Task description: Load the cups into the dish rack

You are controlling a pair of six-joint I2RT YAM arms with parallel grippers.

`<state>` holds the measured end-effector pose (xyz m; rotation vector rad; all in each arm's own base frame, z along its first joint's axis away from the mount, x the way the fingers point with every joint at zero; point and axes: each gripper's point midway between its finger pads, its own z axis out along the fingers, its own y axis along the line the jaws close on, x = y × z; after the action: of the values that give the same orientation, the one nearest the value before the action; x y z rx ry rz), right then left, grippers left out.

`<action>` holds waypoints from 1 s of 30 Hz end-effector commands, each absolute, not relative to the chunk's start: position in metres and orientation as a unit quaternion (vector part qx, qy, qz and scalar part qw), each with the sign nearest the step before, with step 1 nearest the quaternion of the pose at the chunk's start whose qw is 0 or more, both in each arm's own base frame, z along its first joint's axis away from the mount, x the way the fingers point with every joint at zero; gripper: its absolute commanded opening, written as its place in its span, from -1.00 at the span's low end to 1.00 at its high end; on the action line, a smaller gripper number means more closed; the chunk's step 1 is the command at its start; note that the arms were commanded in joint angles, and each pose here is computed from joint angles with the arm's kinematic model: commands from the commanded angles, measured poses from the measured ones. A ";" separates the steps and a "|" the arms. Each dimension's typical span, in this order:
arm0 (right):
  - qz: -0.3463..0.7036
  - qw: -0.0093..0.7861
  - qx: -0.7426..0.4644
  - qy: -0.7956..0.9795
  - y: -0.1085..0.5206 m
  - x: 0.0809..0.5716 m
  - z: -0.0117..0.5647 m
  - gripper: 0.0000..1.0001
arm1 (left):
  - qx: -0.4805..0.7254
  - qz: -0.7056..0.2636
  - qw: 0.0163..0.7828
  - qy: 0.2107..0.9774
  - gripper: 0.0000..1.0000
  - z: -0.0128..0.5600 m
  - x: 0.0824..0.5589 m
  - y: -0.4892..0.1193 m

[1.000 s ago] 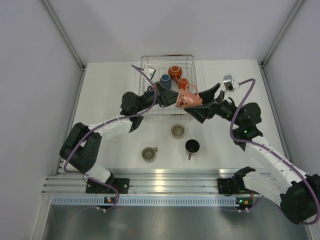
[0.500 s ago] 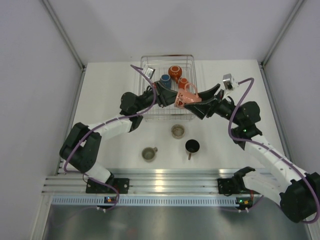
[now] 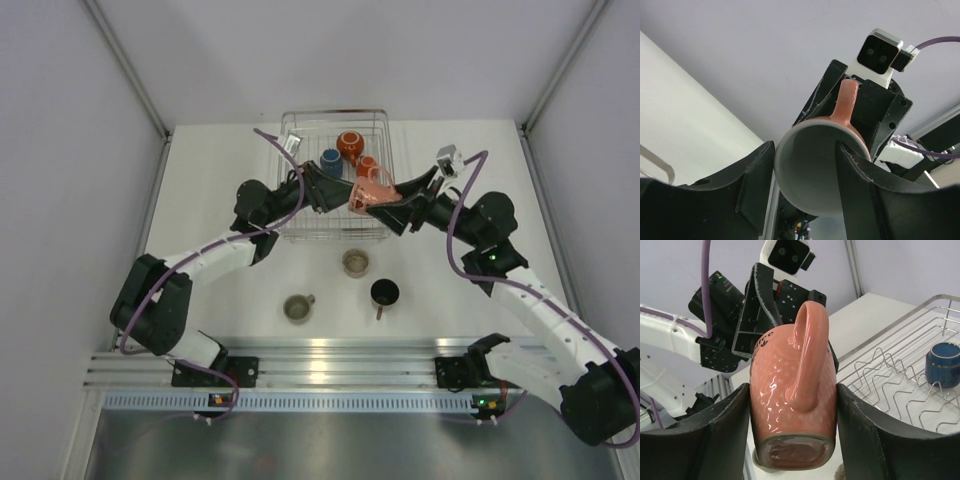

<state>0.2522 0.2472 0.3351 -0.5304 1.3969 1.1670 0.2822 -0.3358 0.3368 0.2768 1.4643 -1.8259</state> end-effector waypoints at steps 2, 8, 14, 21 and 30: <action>0.454 0.641 -0.233 0.574 0.231 0.266 0.375 -1.00 | 0.120 -0.680 0.437 0.577 0.14 0.345 0.285 -0.313; 0.396 0.635 -0.226 0.624 0.212 0.303 0.363 -1.00 | 0.103 -0.589 0.479 0.642 0.20 0.321 0.309 -0.280; 0.331 0.605 -0.220 0.690 0.204 0.369 0.353 -1.00 | 0.081 -0.470 0.519 0.709 0.21 0.297 0.341 -0.242; 0.295 0.539 -0.224 0.756 0.228 0.463 0.338 -1.00 | 0.061 -0.374 0.547 0.746 0.22 0.285 0.364 -0.209; 0.249 0.446 -0.242 0.825 0.274 0.508 0.276 -1.00 | 0.047 -0.337 0.557 0.758 0.22 0.279 0.375 -0.181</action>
<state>0.5255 0.2655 0.2585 -0.5505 2.0260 0.6483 0.3719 -0.1927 0.2504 0.0874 1.8615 -0.8501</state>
